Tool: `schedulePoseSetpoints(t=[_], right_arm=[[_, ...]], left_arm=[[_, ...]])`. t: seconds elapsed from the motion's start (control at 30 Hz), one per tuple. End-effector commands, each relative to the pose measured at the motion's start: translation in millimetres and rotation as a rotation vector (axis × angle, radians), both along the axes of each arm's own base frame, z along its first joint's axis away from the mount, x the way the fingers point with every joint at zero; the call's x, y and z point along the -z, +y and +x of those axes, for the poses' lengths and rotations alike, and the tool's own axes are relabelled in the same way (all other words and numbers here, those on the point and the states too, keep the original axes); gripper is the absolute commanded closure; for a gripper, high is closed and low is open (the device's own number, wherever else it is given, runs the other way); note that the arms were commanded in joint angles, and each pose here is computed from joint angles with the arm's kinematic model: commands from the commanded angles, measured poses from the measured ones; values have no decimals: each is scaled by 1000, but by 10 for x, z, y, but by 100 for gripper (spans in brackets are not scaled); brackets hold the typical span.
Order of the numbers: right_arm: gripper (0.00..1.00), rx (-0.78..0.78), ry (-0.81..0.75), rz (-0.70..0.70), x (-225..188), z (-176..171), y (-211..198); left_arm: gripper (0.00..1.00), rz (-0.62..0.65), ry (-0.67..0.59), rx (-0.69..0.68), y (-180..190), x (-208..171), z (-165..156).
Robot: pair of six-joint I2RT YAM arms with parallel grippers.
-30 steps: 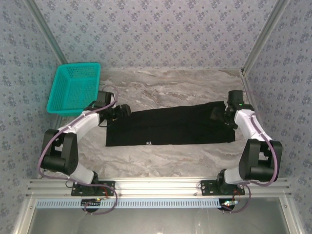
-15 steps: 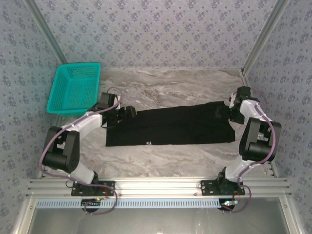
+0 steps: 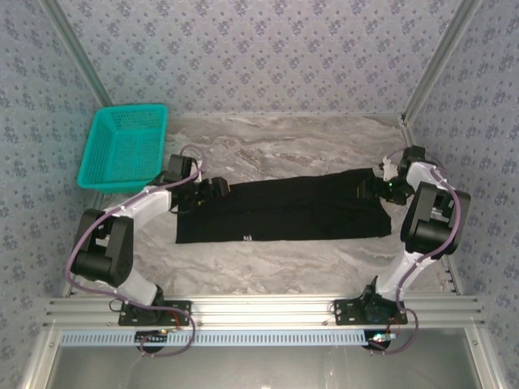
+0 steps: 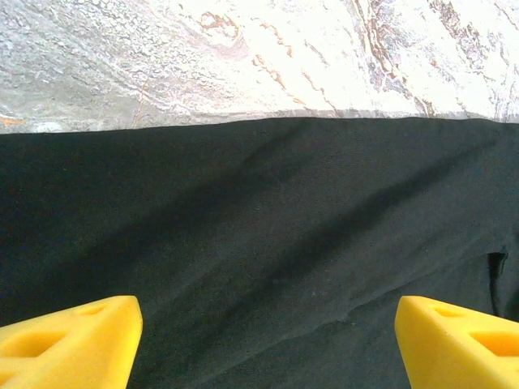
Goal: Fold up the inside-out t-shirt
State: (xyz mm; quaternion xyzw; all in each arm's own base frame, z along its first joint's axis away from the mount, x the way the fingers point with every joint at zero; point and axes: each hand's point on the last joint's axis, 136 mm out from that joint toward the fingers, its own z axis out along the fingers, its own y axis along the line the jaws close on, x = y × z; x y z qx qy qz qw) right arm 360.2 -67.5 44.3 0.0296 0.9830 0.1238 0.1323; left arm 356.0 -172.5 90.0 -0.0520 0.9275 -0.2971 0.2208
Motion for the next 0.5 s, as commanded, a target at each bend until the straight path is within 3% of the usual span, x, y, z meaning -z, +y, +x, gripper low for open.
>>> schedulePoseSetpoints(t=[0.0,0.17,0.47], right_arm=[[6,-40,49,13,94,-49,37],[6,-58,77,5,186,-62,67],[18,-146,124,18,235,-149,383]], left_arm=[[18,-20,-8,17,-56,-4,-7],[18,-16,-7,17,-51,10,-11],[18,-15,-5,17,-51,22,-13]])
